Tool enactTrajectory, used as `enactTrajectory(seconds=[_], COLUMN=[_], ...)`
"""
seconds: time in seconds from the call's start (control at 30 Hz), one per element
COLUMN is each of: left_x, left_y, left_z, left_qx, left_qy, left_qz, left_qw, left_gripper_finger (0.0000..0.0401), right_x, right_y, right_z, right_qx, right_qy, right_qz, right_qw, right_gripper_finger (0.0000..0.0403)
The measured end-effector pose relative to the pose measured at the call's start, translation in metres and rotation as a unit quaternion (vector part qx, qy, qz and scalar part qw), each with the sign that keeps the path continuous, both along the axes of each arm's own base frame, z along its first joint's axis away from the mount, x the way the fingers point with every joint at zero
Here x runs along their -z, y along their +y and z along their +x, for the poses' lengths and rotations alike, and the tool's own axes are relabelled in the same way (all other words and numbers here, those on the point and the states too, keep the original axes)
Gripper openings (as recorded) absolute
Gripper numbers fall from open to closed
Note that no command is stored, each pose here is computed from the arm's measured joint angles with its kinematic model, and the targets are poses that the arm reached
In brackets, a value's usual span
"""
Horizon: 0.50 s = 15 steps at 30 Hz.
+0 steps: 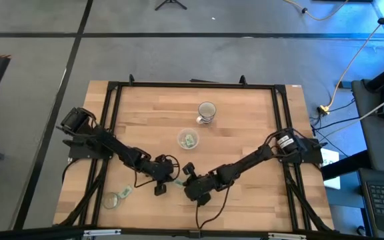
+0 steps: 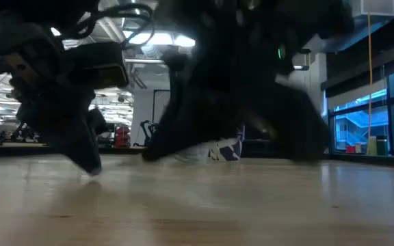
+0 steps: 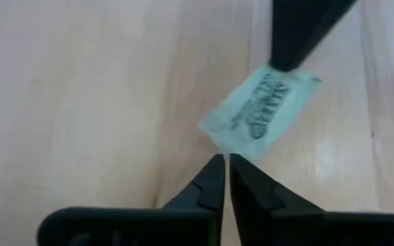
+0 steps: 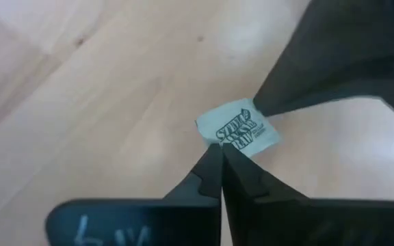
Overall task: Pick and place Stevia / Truvia into bins
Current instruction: Put the stevia packet into the transparent container
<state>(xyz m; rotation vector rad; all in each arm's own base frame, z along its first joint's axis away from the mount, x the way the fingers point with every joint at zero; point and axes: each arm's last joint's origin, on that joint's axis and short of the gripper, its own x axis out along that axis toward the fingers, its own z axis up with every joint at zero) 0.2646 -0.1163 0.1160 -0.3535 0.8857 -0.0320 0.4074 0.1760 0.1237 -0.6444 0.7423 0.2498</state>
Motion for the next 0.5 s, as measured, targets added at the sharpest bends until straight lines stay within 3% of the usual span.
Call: enactTrajectory(seconds=[0.3, 0.5], left_x=[-0.05, -0.082], left_y=[0.015, 0.02], left_z=[-0.022, -0.034], left_qx=[-0.055, -0.062], left_qy=[-0.041, -0.102], left_qz=[0.067, 0.081], left_qw=[0.995, 0.989], left_gripper_finger=[0.007, 0.0083], right_x=[-0.078, -0.132], right_y=[-0.029, -0.074], right_z=[-0.013, -0.028], right_qx=[0.093, 0.199], right_qy=[-0.03, -0.059], right_qz=[0.073, 0.143], right_qw=[0.993, 0.968], right_gripper_finger=[0.0004, 0.0005])
